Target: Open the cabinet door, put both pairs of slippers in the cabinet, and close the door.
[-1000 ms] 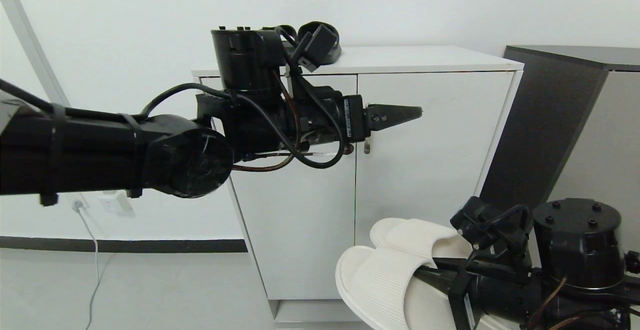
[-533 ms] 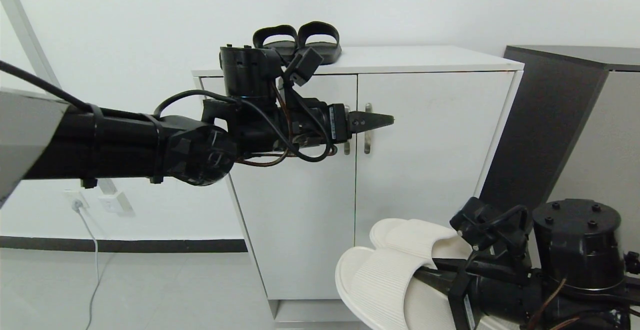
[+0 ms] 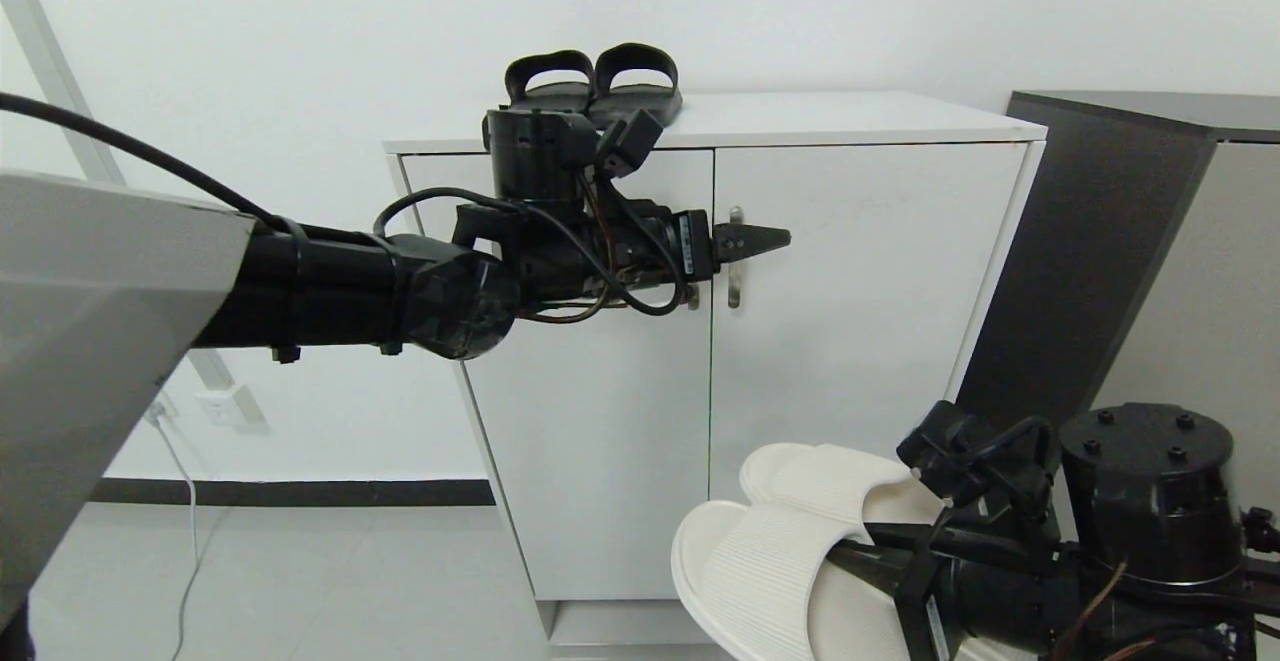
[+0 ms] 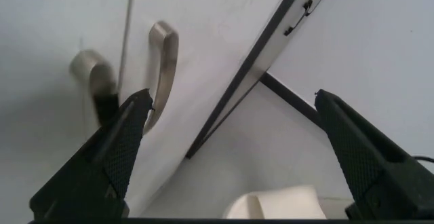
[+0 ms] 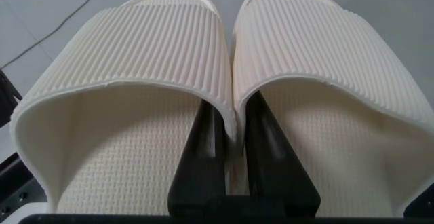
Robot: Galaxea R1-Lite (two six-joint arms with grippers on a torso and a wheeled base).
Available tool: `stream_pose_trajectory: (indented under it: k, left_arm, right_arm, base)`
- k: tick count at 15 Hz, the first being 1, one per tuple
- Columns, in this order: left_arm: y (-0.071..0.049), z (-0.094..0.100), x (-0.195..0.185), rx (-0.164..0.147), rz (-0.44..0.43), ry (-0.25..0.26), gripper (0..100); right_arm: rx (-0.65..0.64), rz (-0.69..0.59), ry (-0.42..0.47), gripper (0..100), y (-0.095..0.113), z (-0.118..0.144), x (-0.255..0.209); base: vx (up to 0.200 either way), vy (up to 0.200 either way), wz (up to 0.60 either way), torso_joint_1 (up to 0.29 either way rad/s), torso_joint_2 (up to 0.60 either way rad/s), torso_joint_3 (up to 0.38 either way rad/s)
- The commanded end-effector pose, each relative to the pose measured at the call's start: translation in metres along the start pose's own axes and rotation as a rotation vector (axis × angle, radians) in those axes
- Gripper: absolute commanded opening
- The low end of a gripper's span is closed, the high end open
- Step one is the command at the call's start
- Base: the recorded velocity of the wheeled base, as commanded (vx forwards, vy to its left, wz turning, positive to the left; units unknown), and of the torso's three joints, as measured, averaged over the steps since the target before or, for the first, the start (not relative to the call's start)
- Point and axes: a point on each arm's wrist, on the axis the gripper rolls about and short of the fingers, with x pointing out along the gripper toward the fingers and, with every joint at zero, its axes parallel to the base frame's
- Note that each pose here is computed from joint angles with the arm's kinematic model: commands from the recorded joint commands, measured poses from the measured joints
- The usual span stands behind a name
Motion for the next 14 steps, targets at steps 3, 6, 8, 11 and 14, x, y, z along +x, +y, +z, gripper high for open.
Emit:
stream_pose_trajectory:
  k: [3, 6, 8, 11, 14]
  left_arm:
    - [0.008, -0.001, 0.018, 0.002, 0.007, -0.002, 100]
    - [0.005, -0.002, 0.025, -0.002, -0.003, 0.011, 100]
    - [0.001, -0.005, 0.028, -0.002, -0.014, 0.018, 100]
    - [-0.003, -0.005, 0.027, -0.002, -0.024, 0.021, 0]
    - [-0.011, -0.004, 0.018, -0.003, -0.028, 0.029, 0]
  right_arm:
    - [0.000, 0.000, 0.003, 0, 0.000, -0.001, 0.001]
    - [0.001, -0.001, 0.006, 0, 0.000, -0.001, 0.001]
    - [-0.001, 0.000, 0.009, 0, 0.000, -0.002, 0.002]
    - [-0.001, 0.000, 0.009, 0, 0.000, -0.002, 0.002]
    - [-0.004, 0.018, 0.008, 0, 0.002, -0.002, 0.000]
  base:
    - [0.000, 0.000, 0.00, 0.000, 0.00, 0.000]
    - [0.000, 0.000, 0.00, 0.000, 0.00, 0.000]
    - [0.000, 0.000, 0.00, 0.000, 0.00, 0.000]
    - [0.000, 0.000, 0.00, 0.000, 0.00, 0.000]
    - [0.000, 0.000, 0.00, 0.000, 0.00, 0.000]
